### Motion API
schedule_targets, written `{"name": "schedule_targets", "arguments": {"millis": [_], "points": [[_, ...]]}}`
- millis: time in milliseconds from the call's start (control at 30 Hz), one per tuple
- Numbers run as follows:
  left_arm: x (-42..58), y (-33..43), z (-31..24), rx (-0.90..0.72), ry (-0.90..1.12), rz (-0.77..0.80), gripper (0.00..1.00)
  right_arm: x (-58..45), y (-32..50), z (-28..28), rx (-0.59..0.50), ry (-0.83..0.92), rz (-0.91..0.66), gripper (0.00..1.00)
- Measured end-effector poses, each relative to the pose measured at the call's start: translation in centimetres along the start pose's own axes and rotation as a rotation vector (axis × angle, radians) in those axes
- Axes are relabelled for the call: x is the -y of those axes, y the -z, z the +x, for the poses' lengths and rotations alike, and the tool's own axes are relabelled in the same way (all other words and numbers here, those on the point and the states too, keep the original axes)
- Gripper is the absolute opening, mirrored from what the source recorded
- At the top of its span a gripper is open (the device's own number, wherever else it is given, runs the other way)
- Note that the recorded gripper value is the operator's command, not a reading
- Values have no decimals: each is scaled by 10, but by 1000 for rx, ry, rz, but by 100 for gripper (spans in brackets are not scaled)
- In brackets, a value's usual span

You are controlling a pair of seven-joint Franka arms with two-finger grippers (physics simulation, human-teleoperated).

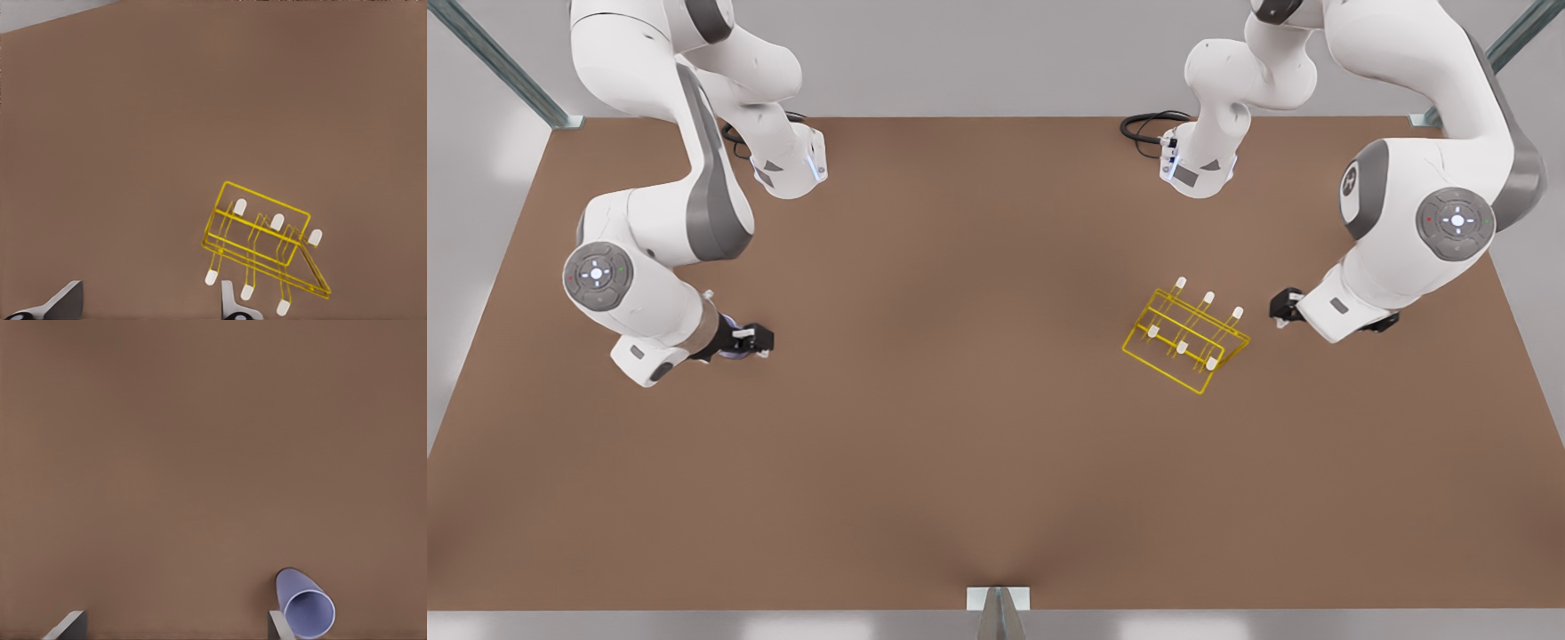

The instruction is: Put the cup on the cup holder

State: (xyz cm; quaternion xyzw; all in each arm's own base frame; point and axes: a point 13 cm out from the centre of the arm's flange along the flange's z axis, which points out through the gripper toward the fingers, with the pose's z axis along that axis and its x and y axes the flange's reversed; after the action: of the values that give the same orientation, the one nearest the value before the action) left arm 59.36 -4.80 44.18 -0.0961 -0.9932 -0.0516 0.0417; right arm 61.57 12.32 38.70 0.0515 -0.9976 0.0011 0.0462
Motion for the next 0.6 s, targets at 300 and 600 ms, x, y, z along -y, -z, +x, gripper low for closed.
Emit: {"name": "schedule_targets", "arguments": {"millis": [300,600], "points": [[4,-7,-6,1,2,6,100,19,-90,49,-180,-21,-3,100],[9,-11,-6,-11,1,8,100,109,-192,98,-204,-170,-90,100]]}}
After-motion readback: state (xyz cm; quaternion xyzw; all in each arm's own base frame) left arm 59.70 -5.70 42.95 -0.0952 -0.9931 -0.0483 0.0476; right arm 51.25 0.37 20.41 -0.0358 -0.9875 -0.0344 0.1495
